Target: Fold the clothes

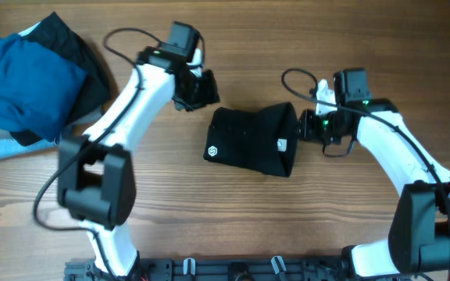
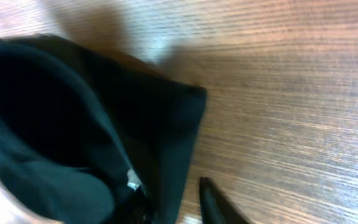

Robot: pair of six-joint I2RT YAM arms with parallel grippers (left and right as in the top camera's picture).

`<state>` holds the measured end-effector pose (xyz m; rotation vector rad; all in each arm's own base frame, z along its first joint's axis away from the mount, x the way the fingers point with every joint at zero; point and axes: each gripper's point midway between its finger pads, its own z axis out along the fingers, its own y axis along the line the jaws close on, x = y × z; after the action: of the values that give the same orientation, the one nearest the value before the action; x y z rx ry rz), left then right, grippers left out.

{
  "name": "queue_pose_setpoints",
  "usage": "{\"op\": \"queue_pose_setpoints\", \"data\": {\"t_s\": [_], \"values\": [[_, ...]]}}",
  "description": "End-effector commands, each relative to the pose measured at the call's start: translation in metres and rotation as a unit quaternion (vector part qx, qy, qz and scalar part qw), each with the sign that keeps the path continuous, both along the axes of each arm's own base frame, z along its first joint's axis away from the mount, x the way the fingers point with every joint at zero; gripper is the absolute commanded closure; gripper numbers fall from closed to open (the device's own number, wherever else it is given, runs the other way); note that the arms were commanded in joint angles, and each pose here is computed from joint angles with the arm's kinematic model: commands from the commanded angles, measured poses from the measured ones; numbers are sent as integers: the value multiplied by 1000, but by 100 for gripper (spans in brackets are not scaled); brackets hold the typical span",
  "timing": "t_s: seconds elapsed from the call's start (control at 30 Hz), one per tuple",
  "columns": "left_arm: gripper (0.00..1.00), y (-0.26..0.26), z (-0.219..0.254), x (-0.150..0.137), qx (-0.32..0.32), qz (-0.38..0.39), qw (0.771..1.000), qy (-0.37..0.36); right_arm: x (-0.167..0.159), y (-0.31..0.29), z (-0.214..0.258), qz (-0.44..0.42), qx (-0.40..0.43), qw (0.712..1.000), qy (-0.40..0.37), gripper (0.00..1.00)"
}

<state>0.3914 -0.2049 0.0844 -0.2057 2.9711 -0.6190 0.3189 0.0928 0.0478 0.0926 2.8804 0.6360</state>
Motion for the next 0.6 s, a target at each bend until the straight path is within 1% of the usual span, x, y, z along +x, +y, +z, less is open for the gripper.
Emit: {"op": "queue_pose_setpoints", "data": {"t_s": [0.0, 0.03, 0.07, 0.13, 0.17, 0.2, 0.23, 0.27, 0.3, 0.37, 0.43, 0.47, 0.57], "values": [[61, -23, -31, -16, 13, -42, 999, 31, -17, -6, -21, -10, -18, 1000, 20, 91], [61, -28, -37, -20, 16, -50, 998, 37, -22, -15, -28, -21, -41, 998, 30, 96], [58, -31, -42, -23, 22, -54, 997, 41, -24, -25, -32, -46, -67, 996, 40, 96], [57, -33, -52, -29, 38, -61, 996, 50, -24, -55, -38, -112, -132, 984, 51, 96], [57, -33, -56, -32, 44, -64, 995, 56, -22, -65, -38, -132, -150, 979, 48, 95], [57, -33, -60, -36, 49, -66, 994, 65, -13, -75, -37, -148, -159, 976, 32, 91], [56, -32, -63, -39, 52, -67, 994, 73, -4, -76, -35, -151, -153, 977, 13, 83], [54, -31, -64, -42, 55, -67, 993, 78, 8, -74, -31, -142, -139, 980, -13, 80], [54, -30, -65, -43, 55, -67, 993, 80, 17, -71, -28, -128, -132, 982, -34, 80], [55, -28, -66, -48, 59, -66, 992, 91, 31, -64, -21, -114, -112, 985, -68, 74], [60, -26, -66, -57, 61, -66, 990, 111, 41, -61, -16, -114, -103, 984, -90, 73], [61, -26, -65, -66, 62, -68, 987, 129, 47, -62, -14, -116, -102, 983, -102, 73], [58, -15, -60, -94, 82, -58, 976, 191, 56, -58, -8, -94, -99, 982, -128, 74]]}}
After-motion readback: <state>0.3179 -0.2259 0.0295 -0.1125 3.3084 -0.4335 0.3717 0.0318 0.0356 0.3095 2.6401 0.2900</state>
